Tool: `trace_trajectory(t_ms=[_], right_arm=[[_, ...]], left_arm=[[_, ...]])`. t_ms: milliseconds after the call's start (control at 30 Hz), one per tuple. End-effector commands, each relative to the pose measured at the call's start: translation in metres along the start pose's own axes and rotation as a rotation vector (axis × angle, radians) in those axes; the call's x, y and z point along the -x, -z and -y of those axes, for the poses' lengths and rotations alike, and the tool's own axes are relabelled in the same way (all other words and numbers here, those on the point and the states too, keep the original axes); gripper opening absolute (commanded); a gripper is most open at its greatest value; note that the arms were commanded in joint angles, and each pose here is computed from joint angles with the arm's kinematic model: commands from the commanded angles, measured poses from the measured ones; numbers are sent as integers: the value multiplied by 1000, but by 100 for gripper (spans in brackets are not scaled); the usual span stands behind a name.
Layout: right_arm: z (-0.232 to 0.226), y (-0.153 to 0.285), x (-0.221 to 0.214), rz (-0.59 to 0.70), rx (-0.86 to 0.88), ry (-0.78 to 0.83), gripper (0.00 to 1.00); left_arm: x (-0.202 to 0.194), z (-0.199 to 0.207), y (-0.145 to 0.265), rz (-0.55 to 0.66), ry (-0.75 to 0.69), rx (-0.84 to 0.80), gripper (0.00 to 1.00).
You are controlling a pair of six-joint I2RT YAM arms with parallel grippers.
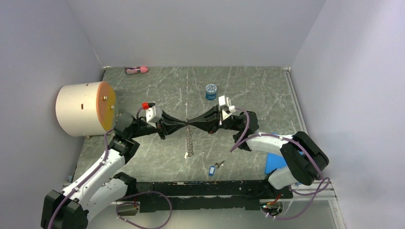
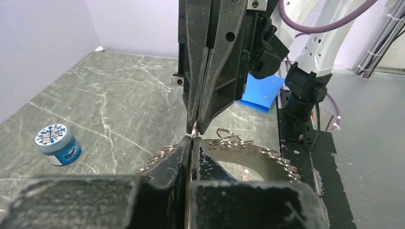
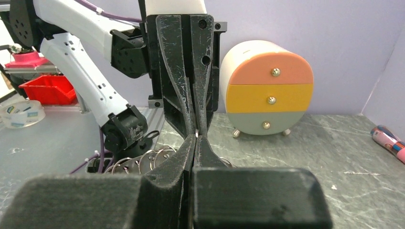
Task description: Put the keys on the keyring
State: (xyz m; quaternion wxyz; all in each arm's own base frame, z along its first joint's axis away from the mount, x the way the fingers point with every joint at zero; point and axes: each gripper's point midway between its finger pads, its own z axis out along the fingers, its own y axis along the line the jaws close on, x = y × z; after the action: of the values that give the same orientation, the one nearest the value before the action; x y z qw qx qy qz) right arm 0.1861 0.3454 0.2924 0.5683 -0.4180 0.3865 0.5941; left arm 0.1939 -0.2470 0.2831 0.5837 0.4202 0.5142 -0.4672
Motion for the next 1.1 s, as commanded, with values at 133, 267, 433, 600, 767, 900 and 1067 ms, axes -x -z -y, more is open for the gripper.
trace_trajectory(t_ms=[133, 267, 433, 600, 767, 900, 1067], right_arm=[[1, -5, 20, 48, 2, 65, 14], [6, 2, 14, 28, -56, 63, 47], [14, 11, 7, -29, -126, 78, 66], [19, 14, 2, -89, -151, 89, 70], [20, 8, -2, -124, -111, 85, 62], [20, -1, 0, -115, -79, 78, 56], [19, -16, -5, -100, -30, 49, 50]], left_arm=[[22, 4, -1, -2, -50, -20, 3], [16, 5, 4, -95, -27, -7, 3], [1, 3, 16, -278, -33, 0, 3], [-9, -1, 28, -458, -22, 2, 3], [-11, -8, 40, -605, -19, 26, 3], [-14, -11, 45, -697, -19, 34, 3], [-11, -12, 46, -779, -36, 40, 3]])
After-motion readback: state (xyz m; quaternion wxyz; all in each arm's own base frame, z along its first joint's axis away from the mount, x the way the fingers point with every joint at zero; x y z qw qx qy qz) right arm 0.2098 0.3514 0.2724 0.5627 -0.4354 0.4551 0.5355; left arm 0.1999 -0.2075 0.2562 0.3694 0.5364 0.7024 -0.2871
